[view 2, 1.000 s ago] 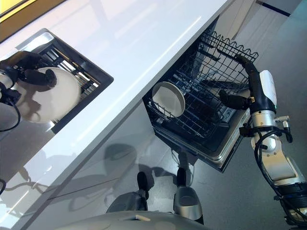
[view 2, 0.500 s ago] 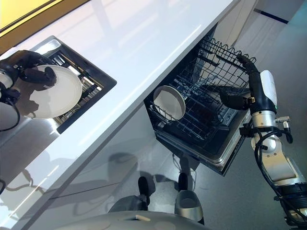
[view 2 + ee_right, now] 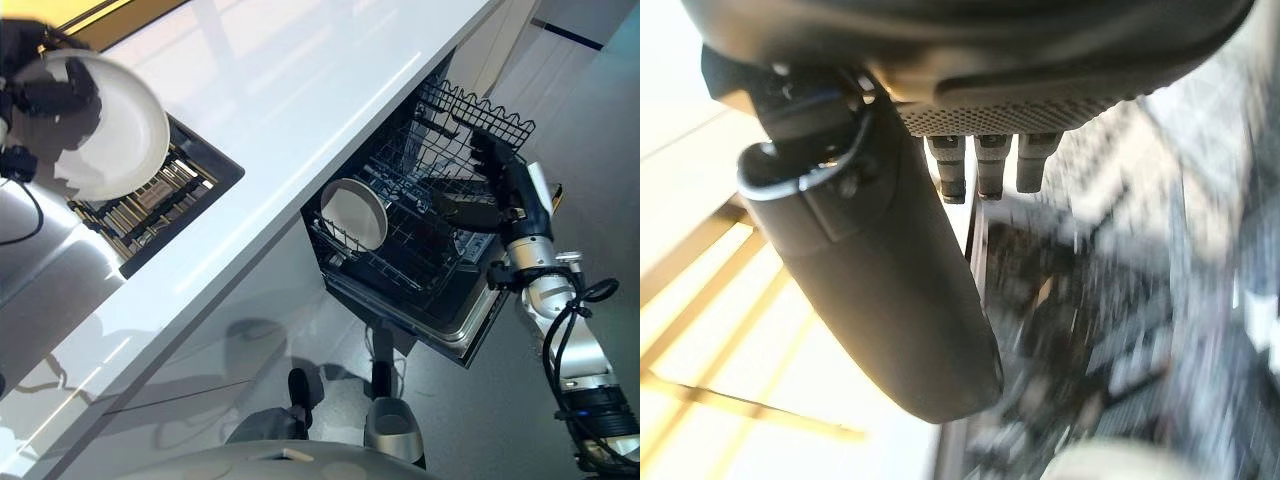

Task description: Pick up plates and place into dishwasher.

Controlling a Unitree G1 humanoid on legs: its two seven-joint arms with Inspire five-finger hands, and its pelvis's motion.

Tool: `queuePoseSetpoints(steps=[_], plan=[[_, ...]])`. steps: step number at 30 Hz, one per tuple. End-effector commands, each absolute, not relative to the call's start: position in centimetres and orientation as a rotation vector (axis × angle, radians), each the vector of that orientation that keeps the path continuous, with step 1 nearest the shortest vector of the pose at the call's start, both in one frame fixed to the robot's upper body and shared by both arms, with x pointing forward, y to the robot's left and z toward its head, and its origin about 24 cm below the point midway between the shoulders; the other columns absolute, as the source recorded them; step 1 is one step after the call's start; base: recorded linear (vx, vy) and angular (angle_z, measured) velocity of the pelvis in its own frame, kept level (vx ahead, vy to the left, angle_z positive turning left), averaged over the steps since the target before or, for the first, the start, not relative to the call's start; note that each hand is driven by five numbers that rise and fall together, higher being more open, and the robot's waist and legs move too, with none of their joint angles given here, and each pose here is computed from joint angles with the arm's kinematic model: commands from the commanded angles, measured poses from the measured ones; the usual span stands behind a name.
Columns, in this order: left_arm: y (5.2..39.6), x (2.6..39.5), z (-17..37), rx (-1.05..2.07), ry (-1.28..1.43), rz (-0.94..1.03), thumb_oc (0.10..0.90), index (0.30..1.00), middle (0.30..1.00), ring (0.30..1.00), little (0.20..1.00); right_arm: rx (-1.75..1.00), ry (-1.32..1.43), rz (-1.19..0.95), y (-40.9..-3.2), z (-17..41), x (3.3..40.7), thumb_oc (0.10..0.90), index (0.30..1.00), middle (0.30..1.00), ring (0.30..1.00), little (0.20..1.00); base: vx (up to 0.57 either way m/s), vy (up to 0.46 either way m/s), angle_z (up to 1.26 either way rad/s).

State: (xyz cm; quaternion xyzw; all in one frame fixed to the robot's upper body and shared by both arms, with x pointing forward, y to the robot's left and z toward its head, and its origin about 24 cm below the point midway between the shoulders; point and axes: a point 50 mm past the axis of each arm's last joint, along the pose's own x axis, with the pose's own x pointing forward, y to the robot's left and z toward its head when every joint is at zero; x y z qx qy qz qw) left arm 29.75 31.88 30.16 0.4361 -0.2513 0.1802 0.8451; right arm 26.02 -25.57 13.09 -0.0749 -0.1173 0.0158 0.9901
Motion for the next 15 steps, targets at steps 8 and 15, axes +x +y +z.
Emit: queuePoseSetpoints(steps=[8,15], plan=[[26.0,25.1,38.6,0.800,-1.262,0.473,0.100,0.300,0.300,0.300,0.200,0.276,-0.585,0.460,-20.6,22.2,26.1,0.800,0.900,0.900,0.900,0.900,0.01,-0.002,-0.02],[22.5,24.7,38.1,0.667,-1.440,0.405,0.100,0.300,0.300,0.300,0.200,0.344,-0.622,0.514,-18.5,23.5,26.3,0.800,0.900,0.900,0.900,0.900,0.00,-0.001,0.00]])
